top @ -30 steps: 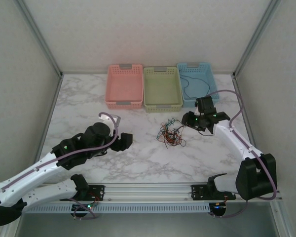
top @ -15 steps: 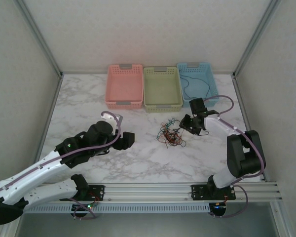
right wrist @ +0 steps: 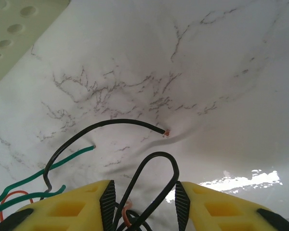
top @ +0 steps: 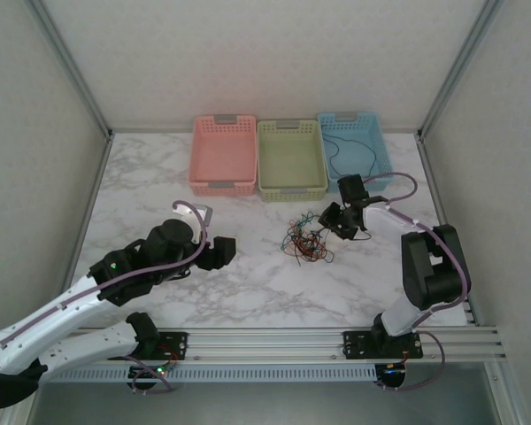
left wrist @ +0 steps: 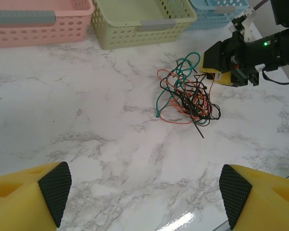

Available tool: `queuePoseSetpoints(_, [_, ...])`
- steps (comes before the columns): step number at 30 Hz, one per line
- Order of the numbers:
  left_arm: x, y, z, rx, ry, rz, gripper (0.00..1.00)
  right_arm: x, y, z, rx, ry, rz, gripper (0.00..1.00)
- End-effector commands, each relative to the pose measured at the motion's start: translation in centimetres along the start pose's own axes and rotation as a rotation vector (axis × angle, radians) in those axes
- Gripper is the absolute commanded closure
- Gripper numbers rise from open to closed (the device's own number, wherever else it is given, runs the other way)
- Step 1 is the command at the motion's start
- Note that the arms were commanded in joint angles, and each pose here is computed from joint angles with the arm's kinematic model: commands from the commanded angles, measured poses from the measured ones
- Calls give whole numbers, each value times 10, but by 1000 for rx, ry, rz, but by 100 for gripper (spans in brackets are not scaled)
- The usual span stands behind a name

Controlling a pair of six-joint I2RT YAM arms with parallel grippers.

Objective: Untangle the cables

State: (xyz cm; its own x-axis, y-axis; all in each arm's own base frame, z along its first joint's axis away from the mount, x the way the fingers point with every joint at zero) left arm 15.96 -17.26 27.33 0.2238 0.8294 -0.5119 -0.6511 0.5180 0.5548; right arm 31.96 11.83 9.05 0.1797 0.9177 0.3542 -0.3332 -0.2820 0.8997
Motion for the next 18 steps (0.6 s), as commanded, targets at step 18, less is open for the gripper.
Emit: queuePoseSetpoints(18, [-10, -13, -12, 66, 38, -111, 17, 60, 98, 8, -256, 211, 319, 100])
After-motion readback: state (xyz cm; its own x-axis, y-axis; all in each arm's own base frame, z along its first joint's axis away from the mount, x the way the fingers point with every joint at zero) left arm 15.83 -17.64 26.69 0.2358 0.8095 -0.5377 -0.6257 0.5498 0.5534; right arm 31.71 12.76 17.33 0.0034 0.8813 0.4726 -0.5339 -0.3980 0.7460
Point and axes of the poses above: each hand's point on the last joint's axis, 136 mm out from that joint toward the fingers, its own y axis back along the fingers, its own x axis along the line the jaws close on, z = x × y, the point moved 5 cm from there along y, back along the fingers, and after that the axes turned 13 degrees about y, right-handed, at the moved point
